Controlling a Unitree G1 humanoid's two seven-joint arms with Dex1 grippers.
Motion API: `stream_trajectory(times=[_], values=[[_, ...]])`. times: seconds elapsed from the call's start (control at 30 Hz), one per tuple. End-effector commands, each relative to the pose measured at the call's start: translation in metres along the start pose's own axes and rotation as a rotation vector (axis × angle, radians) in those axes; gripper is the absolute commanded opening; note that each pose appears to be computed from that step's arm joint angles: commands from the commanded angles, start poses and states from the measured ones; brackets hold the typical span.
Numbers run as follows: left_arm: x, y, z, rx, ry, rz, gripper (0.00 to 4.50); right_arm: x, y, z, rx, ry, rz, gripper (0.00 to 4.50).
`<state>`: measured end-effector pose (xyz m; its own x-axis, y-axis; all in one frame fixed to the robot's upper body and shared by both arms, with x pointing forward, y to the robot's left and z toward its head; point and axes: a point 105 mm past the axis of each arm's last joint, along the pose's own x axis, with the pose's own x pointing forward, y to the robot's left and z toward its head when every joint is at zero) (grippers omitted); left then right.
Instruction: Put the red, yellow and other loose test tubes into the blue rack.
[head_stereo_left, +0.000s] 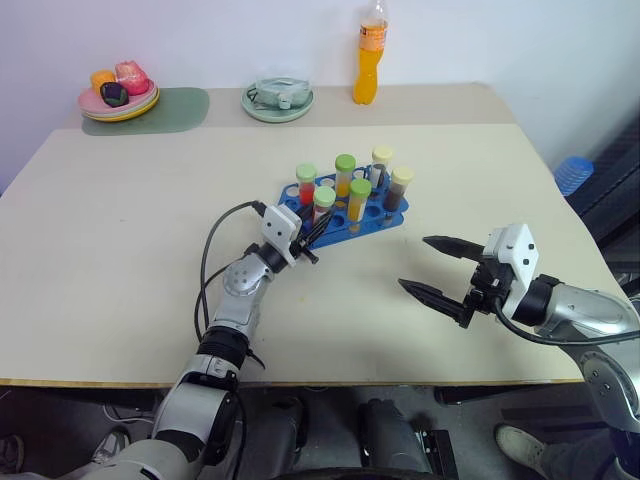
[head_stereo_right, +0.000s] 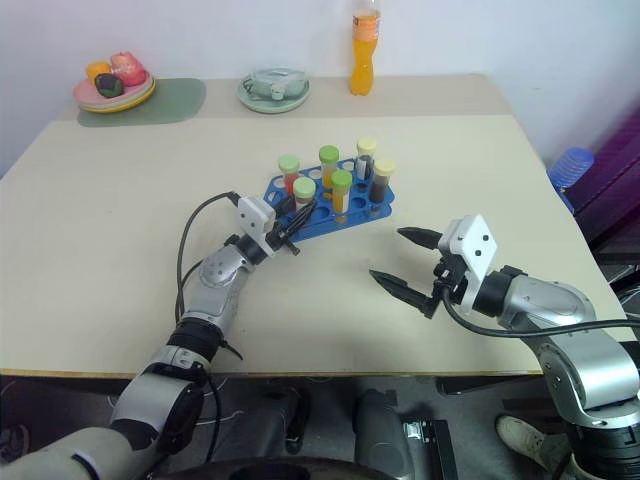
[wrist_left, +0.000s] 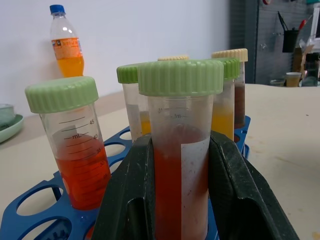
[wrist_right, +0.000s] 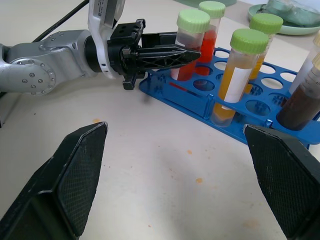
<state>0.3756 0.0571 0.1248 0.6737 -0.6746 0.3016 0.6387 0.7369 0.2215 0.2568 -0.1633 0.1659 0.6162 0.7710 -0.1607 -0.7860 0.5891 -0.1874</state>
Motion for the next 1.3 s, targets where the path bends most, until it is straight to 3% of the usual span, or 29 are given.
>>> stream_trajectory(times=[0.03, 0.3, 0.53, 0.57, 0.7, 0.9, 1.07, 1.3], values=[[-0.007, 0.005, -0.006, -0.012, 0.025, 0.017, 0.82, -0.004, 0.000, 0.011, -0.040, -0.042, -0.012, 4.50], [-0.005, 0.001, -0.001, -0.072, -0.017, -0.026, 0.82, -0.011, -0.001, 0.004, -0.019, -0.030, -0.044, 4.50], [-0.002, -0.002, 0.010, -0.115, -0.058, -0.072, 4.30, -0.012, 0.001, 0.004, -0.016, -0.037, -0.057, 4.50], [-0.003, 0.000, 0.011, -0.089, -0.053, -0.064, 4.45, -0.012, 0.001, 0.004, -0.015, -0.038, -0.058, 4.50], [-0.007, 0.003, 0.017, -0.001, -0.054, -0.047, 4.45, -0.011, -0.002, 0.002, -0.014, -0.033, -0.057, 4.50], [-0.028, 0.009, 0.028, -0.001, -0.051, 0.004, 4.45, -0.007, -0.004, -0.005, -0.004, -0.034, -0.041, 4.50], [-0.082, 0.031, 0.042, 0.013, 0.008, 0.027, 4.45, -0.002, -0.013, -0.020, 0.020, -0.034, -0.037, 4.50], [-0.148, 0.052, 0.045, -0.040, 0.189, 0.081, 4.45, -0.012, -0.030, -0.037, 0.044, -0.032, -0.130, 4.50]])
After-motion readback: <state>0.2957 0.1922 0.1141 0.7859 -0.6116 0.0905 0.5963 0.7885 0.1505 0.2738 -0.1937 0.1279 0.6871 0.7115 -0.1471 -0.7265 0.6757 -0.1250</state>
